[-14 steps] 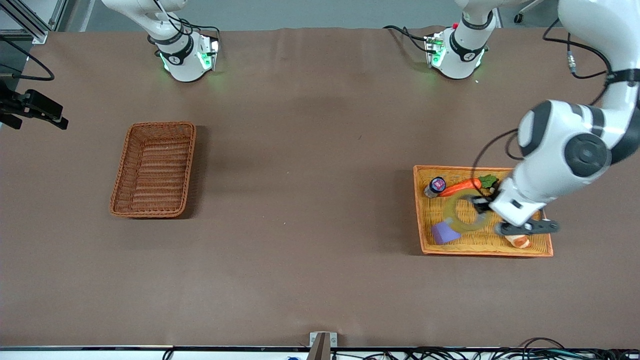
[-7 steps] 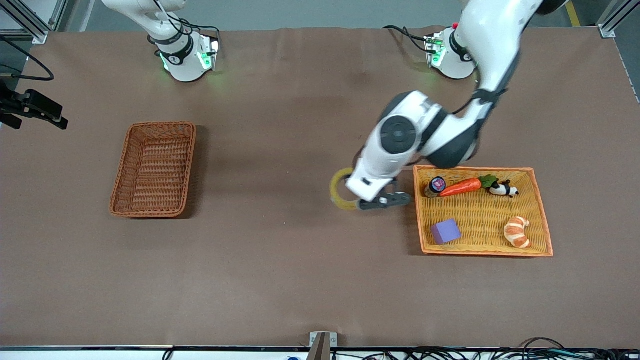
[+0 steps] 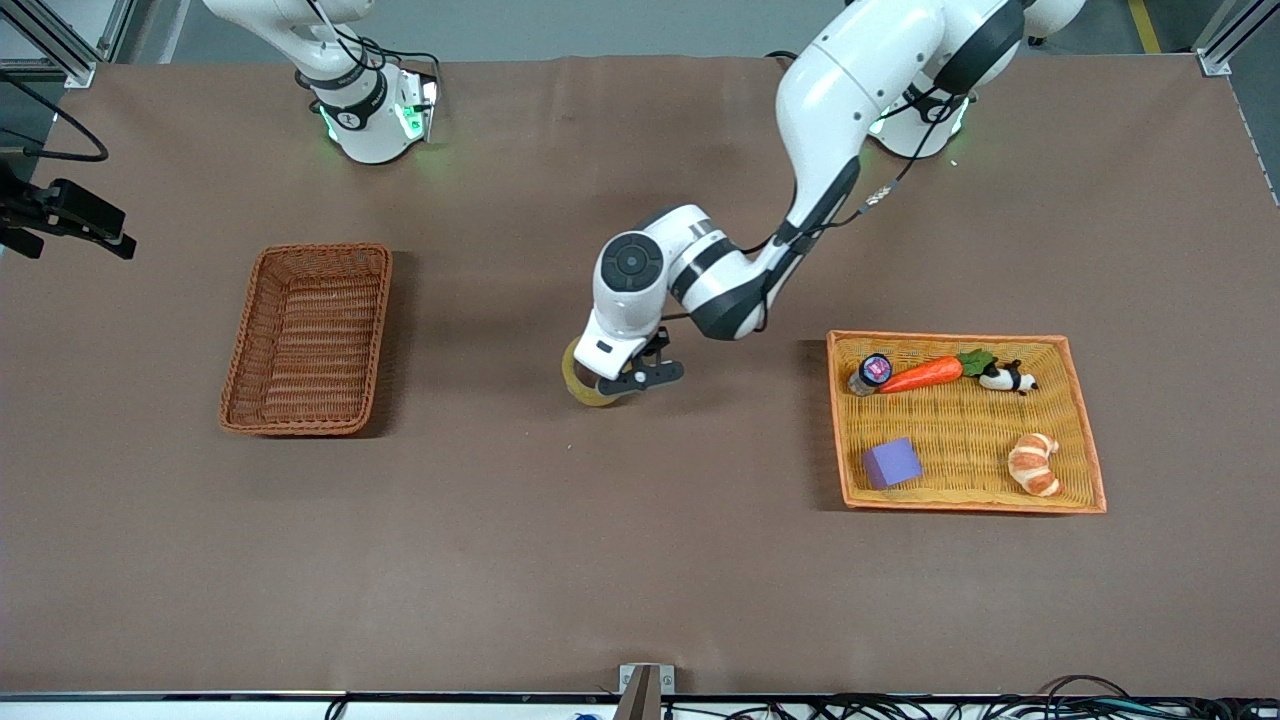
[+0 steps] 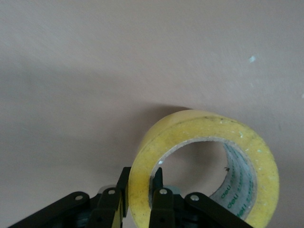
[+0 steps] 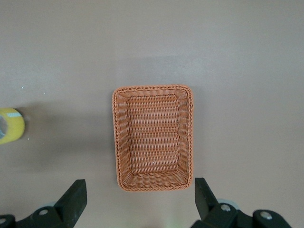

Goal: Move tape to another basket
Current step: 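Lift the tape with the left gripper and set it on the table, then withdraw the left gripper while the right gripper reaches the tape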

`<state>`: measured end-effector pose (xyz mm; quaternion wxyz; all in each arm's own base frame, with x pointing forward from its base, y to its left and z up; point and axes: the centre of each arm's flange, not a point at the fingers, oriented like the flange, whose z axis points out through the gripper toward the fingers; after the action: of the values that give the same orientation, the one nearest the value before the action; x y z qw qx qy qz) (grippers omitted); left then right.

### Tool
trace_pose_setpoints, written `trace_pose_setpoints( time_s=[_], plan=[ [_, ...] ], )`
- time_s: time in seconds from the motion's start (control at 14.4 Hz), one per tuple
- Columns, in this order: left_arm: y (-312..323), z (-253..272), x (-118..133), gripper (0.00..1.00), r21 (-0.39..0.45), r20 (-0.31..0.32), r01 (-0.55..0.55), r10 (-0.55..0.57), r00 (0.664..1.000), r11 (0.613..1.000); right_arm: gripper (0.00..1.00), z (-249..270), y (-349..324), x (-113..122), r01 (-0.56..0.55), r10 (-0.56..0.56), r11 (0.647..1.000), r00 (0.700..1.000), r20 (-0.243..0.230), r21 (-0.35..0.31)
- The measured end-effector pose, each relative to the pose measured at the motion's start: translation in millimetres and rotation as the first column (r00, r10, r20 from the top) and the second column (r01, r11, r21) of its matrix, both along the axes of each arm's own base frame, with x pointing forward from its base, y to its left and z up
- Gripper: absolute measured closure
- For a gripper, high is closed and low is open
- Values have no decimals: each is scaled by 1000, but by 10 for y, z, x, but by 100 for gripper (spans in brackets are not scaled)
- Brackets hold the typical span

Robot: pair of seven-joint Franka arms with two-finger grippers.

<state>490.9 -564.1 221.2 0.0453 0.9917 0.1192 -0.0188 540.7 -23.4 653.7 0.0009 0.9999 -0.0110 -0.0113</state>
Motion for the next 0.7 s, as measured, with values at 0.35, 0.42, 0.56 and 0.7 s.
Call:
trace_pose_setpoints(
  time_s=[0.35,0.42,0.56,0.7],
  plan=[
    [135,545,314,37,-1,68,-35,35,997,999,0,-1,0,0,0,0,1000,1000,0,0],
    [264,821,444,26,11,90,-51,50,995,999,0,-1,3,0,0,0,1000,1000,0,0],
    [677,1467,725,7,34,123,-92,88,989,995,0,-4,81,5,-11,11,1000,1000,0,28],
    [1300,2148,1007,0,63,153,-128,117,981,990,0,-65,377,45,-43,44,997,999,-8,66]
  ],
)
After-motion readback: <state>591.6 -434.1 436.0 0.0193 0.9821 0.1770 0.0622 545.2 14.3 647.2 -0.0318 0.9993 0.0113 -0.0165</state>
